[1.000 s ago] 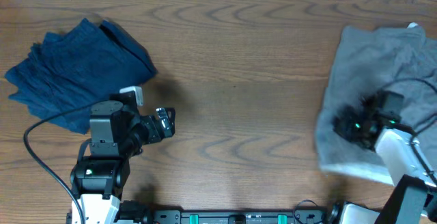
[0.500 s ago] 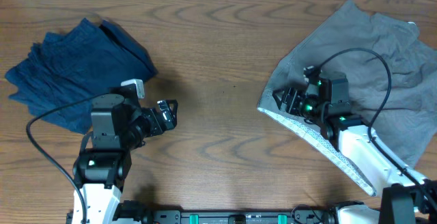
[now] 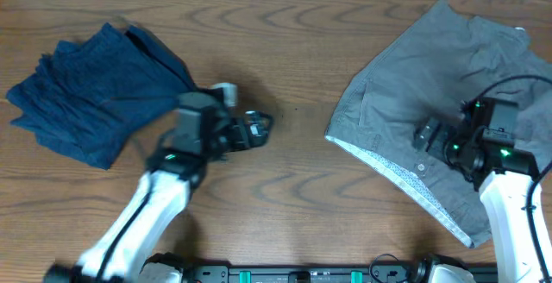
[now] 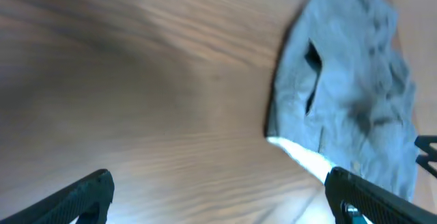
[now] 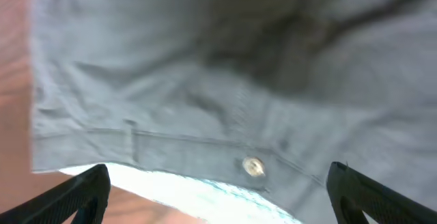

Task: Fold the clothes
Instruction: 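Drag the grey shorts toward the table center with the right gripper, then grasp the left edge of the shorts with the left gripper and pull left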

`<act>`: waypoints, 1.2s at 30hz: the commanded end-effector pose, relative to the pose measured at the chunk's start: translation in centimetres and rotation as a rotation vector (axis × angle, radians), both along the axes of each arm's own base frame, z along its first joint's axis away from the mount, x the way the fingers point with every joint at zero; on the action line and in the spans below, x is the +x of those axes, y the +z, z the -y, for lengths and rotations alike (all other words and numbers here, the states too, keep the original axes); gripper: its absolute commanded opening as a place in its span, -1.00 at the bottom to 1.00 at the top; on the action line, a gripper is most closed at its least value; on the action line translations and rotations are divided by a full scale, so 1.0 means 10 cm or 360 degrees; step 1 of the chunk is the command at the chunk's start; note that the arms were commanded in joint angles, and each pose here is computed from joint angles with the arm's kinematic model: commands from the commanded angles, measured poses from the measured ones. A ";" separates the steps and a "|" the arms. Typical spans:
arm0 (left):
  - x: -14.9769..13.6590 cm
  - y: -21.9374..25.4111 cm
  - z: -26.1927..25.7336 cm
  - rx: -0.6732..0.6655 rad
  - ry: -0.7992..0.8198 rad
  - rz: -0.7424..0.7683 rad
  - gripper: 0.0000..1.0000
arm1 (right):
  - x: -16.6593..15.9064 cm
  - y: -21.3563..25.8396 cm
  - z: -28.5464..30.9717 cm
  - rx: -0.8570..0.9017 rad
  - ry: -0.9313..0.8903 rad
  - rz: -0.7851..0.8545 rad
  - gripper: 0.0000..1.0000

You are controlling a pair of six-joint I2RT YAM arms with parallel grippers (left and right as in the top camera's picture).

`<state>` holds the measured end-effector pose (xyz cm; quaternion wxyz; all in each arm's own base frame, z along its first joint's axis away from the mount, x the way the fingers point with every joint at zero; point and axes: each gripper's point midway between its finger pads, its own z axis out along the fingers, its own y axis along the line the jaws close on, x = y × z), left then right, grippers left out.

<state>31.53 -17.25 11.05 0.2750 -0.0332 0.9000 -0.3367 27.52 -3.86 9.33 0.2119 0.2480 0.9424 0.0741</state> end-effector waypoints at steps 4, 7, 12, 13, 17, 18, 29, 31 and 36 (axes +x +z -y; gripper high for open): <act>0.00 -0.36 0.72 -0.0137 -0.0162 -0.0094 0.99 | -0.16 0.02 0.18 -0.0076 -0.0069 -0.0076 0.99; -0.01 -0.47 1.08 -0.0193 -0.0286 0.0006 0.99 | -0.21 0.00 0.19 -0.0074 -0.0077 -0.0105 0.98; -0.02 -0.69 1.35 -0.0251 -0.0290 0.0002 0.99 | -0.26 -0.02 0.17 -0.0069 -0.0065 -0.0145 0.99; -0.03 -0.75 1.38 -0.0252 -0.0288 -0.0016 0.97 | -0.27 -0.02 0.17 -0.0067 -0.0064 -0.0149 0.99; -0.02 -0.91 1.50 -0.0231 -0.0317 -0.0061 0.93 | -0.28 -0.03 0.16 -0.0065 -0.0064 -0.0159 0.98; -0.01 -0.93 1.52 -0.0229 -0.0323 -0.0064 0.93 | -0.29 -0.03 0.16 -0.0064 -0.0064 -0.0162 0.99; 0.05 -0.99 1.71 -0.0241 -0.0344 -0.0088 -0.21 | -0.31 -0.04 0.16 -0.0060 -0.0065 -0.0176 0.99; 0.06 -0.99 1.70 -0.0240 -0.0338 -0.0087 -0.63 | -0.31 -0.04 0.16 -0.0061 -0.0064 -0.0175 0.99; 0.20 -0.96 1.57 -0.0248 -0.0277 -0.0074 -0.88 | -0.31 -0.04 0.16 -0.0062 -0.0065 -0.0173 0.98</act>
